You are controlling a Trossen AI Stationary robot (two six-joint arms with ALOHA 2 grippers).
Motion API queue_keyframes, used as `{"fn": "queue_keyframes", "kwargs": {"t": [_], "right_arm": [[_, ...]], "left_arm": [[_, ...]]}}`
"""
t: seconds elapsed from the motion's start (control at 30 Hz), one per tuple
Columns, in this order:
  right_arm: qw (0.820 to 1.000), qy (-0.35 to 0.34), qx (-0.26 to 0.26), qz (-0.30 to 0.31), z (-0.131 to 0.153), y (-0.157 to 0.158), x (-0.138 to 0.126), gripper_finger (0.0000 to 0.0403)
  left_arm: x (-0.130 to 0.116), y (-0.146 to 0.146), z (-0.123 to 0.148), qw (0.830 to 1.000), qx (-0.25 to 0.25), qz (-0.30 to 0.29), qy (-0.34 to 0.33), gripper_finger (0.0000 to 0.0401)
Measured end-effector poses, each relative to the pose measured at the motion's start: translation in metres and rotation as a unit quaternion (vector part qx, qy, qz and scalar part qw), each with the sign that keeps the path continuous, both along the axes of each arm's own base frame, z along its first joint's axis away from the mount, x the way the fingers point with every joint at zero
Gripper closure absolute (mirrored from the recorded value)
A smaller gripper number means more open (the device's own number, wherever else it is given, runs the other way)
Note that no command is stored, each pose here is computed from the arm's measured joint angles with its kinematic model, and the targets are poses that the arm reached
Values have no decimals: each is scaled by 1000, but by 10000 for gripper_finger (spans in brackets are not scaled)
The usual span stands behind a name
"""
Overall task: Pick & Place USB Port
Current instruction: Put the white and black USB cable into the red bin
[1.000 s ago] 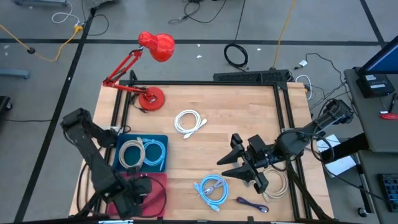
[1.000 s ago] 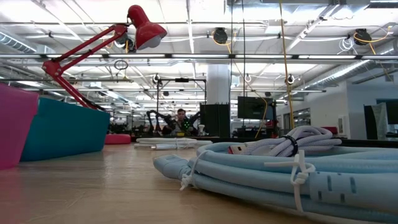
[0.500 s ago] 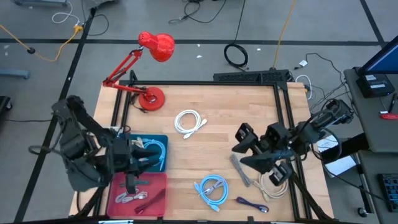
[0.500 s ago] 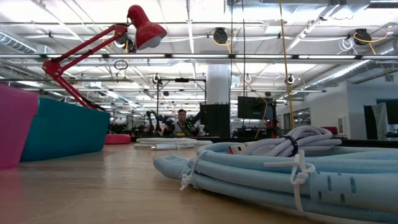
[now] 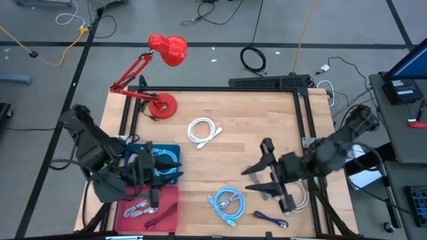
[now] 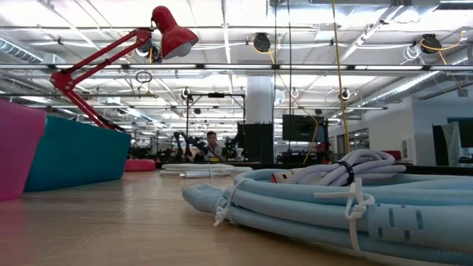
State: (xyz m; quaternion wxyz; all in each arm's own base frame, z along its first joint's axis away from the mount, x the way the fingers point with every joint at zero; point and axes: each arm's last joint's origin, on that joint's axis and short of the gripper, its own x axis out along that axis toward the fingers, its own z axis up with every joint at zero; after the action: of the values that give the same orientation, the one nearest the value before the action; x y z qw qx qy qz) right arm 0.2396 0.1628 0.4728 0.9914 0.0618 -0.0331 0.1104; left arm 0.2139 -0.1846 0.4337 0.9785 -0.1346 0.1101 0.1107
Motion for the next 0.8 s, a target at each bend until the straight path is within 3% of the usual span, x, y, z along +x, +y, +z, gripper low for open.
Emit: {"fn": "queue_keyframes", "kwargs": {"t": [0.1, 0.17, 0.23, 0.3, 0.37, 0.43, 0.5, 0.63, 0.8], "right_arm": [[991, 128, -14, -23, -5, -1, -5, 256], [973, 229, 8, -29, -17, -3, -11, 260], [940, 337, 41, -27, -36, -5, -18, 263], [893, 442, 68, -38, -59, -4, -22, 267], [846, 518, 97, -85, -85, -3, -24, 270], [813, 555, 120, -131, -110, -2, -26, 270], [790, 576, 143, -155, -132, -2, -25, 269], [758, 602, 184, -174, -179, -1, -20, 262], [731, 621, 233, -157, -236, -4, -18, 242]], "left_arm": [[4, 0, -8, 1000, 3, 8, 19, 277], [6, 1, -12, 999, 2, 16, 29, 277], [5, 2, -15, 999, 1, 16, 42, 277], [5, 3, -17, 999, -6, 15, 51, 277], [6, 4, -18, 998, -9, 18, 54, 277], [9, 3, -20, 998, -4, 21, 56, 277], [9, 3, -21, 998, -1, 22, 59, 277], [15, 4, -24, 998, 5, 31, 62, 277], [19, 3, -27, 997, 8, 33, 66, 277]]}}
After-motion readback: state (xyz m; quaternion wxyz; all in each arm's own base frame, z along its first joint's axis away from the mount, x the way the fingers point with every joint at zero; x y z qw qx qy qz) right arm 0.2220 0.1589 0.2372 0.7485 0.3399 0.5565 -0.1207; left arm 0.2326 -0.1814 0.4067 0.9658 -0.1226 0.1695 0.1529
